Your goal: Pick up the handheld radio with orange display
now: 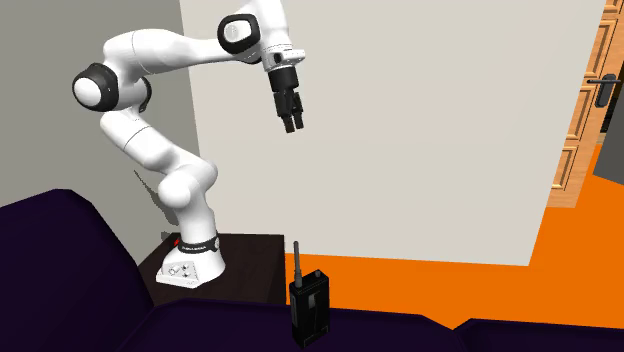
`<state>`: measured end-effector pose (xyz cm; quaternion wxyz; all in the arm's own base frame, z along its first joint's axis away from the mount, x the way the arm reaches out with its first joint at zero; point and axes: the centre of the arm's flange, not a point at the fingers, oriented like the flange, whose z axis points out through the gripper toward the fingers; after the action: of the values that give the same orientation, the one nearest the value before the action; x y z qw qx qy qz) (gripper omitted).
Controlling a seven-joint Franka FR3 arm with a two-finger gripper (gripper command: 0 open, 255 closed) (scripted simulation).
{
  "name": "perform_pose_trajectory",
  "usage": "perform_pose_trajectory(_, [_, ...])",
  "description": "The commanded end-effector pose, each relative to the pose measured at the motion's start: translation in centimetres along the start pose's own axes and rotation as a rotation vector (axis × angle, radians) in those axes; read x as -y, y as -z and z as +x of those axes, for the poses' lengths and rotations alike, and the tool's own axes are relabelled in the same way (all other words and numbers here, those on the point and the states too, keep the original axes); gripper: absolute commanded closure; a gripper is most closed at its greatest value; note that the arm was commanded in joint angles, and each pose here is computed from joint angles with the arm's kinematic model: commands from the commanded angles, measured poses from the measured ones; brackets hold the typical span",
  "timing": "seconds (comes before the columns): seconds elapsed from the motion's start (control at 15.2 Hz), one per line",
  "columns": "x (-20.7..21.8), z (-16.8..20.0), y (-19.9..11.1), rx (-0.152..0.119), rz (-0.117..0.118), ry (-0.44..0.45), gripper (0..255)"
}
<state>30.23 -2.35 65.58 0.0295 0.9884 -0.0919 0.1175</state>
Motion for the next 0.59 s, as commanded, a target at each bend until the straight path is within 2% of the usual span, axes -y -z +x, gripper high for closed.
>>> perform_pose_trajectory(0.0, [0.0, 0.0, 0.0, 0.0, 0.0, 0.0, 0])
perform_pose_trajectory(0.53, [-7.8, 2.7, -7.2, 0.076, 0.019, 0.071, 0])
